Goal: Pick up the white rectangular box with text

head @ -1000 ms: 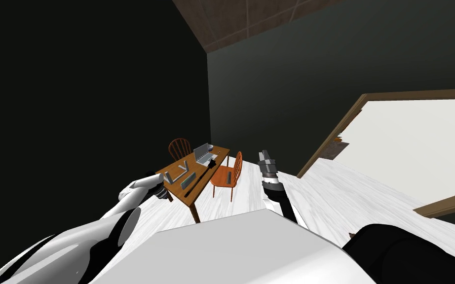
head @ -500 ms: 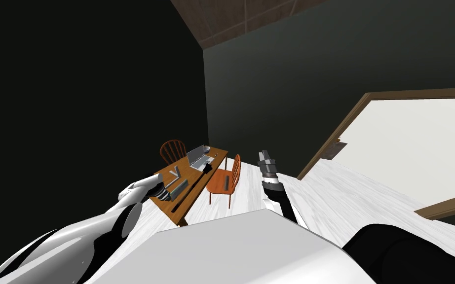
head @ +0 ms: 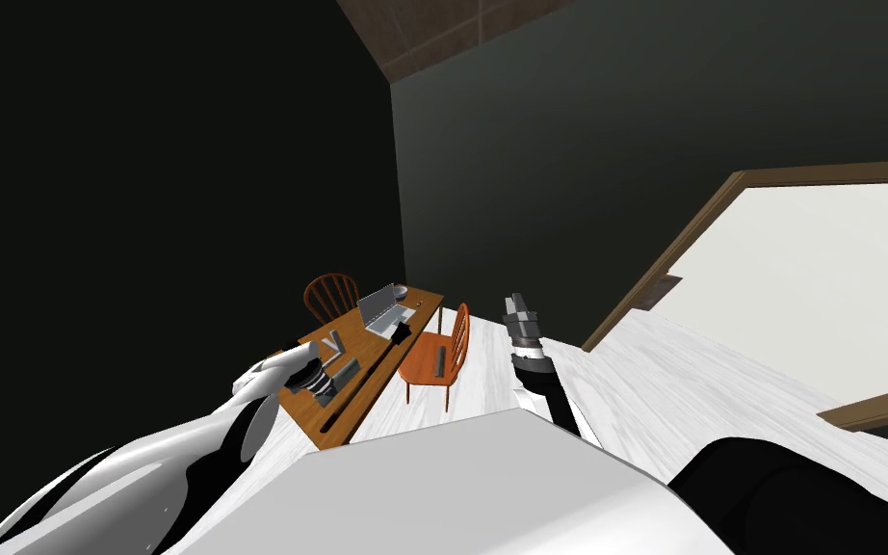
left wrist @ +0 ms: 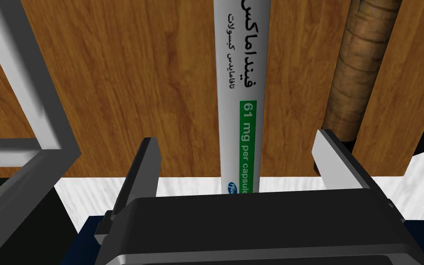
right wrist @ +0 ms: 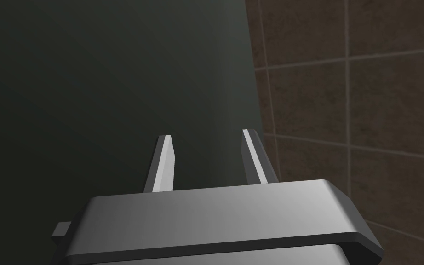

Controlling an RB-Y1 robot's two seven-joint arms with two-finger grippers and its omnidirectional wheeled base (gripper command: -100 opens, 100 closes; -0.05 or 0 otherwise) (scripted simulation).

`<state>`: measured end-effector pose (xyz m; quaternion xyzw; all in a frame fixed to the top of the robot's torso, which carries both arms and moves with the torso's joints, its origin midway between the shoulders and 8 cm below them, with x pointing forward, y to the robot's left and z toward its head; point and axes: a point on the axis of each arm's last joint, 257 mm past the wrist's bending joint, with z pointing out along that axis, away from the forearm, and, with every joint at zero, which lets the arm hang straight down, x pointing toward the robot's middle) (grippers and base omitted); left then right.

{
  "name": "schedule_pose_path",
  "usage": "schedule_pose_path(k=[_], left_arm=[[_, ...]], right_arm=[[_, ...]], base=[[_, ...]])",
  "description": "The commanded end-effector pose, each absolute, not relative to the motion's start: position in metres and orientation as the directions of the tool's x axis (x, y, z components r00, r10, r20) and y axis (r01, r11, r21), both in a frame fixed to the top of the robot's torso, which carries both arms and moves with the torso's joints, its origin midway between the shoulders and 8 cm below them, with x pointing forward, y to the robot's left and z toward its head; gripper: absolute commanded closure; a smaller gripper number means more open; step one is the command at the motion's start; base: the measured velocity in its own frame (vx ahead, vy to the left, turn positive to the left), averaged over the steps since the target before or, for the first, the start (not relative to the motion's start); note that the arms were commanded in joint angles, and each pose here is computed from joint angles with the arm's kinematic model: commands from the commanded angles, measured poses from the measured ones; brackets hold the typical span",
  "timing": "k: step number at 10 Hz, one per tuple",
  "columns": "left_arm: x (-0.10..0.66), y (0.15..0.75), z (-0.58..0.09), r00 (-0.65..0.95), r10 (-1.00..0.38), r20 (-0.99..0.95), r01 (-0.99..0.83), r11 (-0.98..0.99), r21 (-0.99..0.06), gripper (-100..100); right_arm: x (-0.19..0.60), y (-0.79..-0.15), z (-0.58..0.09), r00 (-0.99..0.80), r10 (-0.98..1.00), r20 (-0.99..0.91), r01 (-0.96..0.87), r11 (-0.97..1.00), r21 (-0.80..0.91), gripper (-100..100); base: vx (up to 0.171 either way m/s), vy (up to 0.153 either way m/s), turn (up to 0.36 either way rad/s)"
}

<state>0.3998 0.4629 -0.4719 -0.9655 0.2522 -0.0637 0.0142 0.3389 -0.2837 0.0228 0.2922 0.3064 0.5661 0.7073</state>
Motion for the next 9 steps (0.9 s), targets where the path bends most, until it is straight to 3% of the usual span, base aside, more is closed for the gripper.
schedule_pose_path(k=[1, 3, 4, 8, 9], left_arm=[[0.3966, 0.4594, -0.4809, 0.863, -0.492, 0.120, -0.488, -0.871, -0.063, -100], [0.3953, 0.4577, -0.4835, 0.862, -0.492, 0.119, -0.488, -0.871, -0.061, -100], [0.3955, 0.4578, -0.4841, 0.862, -0.493, 0.120, -0.489, -0.870, -0.063, 100], [0.3946, 0.4568, -0.4847, 0.863, -0.492, 0.119, -0.488, -0.871, -0.060, 100], [0.3945, 0.4568, -0.4848, 0.863, -0.492, 0.119, -0.488, -0.871, -0.059, 0]], right_arm=[[0.3389, -0.2837, 0.0228, 0.171, 0.980, -0.103, -0.622, 0.188, 0.760, 0], [0.3389, -0.2837, 0.0228, 0.171, 0.980, -0.103, -0.622, 0.188, 0.760, 0], [0.3389, -0.2837, 0.0228, 0.171, 0.980, -0.103, -0.622, 0.188, 0.760, 0], [0.3389, -0.2837, 0.0228, 0.171, 0.980, -0.103, -0.622, 0.188, 0.760, 0], [0.3389, -0.2837, 0.0228, 0.171, 0.980, -0.103, -0.622, 0.188, 0.760, 0]], base=[[0.050, 0.022, 0.030], [0.035, 0.019, 0.013], [0.000, 0.000, 0.000], [0.000, 0.000, 0.000], [0.000, 0.000, 0.000]])
